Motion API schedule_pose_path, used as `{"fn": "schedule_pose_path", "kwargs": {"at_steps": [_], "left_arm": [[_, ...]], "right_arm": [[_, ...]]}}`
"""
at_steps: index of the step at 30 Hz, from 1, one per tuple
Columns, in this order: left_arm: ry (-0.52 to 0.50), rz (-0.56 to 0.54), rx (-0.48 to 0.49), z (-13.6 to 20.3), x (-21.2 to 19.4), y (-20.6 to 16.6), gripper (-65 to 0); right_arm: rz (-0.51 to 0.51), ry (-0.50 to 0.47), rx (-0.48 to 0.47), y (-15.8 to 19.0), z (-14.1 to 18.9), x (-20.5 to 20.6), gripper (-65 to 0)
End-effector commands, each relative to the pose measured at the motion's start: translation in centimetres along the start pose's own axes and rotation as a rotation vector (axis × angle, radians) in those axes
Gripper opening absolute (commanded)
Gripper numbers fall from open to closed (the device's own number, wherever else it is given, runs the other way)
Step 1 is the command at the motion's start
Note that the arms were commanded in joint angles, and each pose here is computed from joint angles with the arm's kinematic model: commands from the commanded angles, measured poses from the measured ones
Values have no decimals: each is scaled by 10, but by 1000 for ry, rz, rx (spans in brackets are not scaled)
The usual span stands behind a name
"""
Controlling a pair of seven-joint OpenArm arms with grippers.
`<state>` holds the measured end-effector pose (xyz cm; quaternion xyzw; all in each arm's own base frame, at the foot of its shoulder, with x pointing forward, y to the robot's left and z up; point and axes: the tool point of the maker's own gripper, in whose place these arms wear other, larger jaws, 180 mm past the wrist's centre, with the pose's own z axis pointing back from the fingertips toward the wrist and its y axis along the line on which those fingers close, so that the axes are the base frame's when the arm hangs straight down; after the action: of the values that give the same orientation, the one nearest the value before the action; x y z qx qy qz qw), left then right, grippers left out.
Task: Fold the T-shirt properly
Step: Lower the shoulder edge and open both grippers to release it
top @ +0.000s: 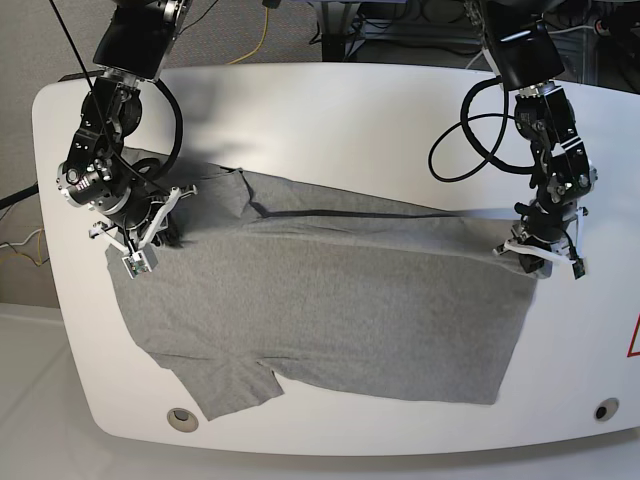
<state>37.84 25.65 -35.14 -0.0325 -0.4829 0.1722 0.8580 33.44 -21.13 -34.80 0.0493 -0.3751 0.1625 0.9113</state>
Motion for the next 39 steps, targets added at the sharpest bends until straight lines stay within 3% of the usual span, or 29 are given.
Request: {"fn": "schedule_pose_path", "kwargs": {"at_steps": [1, 5, 8, 11, 14, 18, 39], "left_arm": [[-65, -26, -8, 1, 20, -5, -642], [-67, -34, -3, 1, 20, -4, -620], [-66, -32, -4, 0, 19, -4, -516], [-65, -31, -3, 0, 19, -4, -367], [-68, -31, -3, 0, 18, -3, -247], [-58, -28, -3, -1, 16, -3, -184], [-48, -109, 65, 6, 17, 29, -171]], "right_arm": [[27, -35, -43, -12, 5, 15, -509], [54, 17, -94, -20, 4, 6, -297], [68, 41, -115, -21, 4, 2, -125], [71, 45, -119, -18, 3, 1, -21], [73, 44, -119, -19, 3, 1, -37], [73, 44, -119, -19, 3, 1, -72], [102, 95, -171, -44, 18, -16, -77]]}}
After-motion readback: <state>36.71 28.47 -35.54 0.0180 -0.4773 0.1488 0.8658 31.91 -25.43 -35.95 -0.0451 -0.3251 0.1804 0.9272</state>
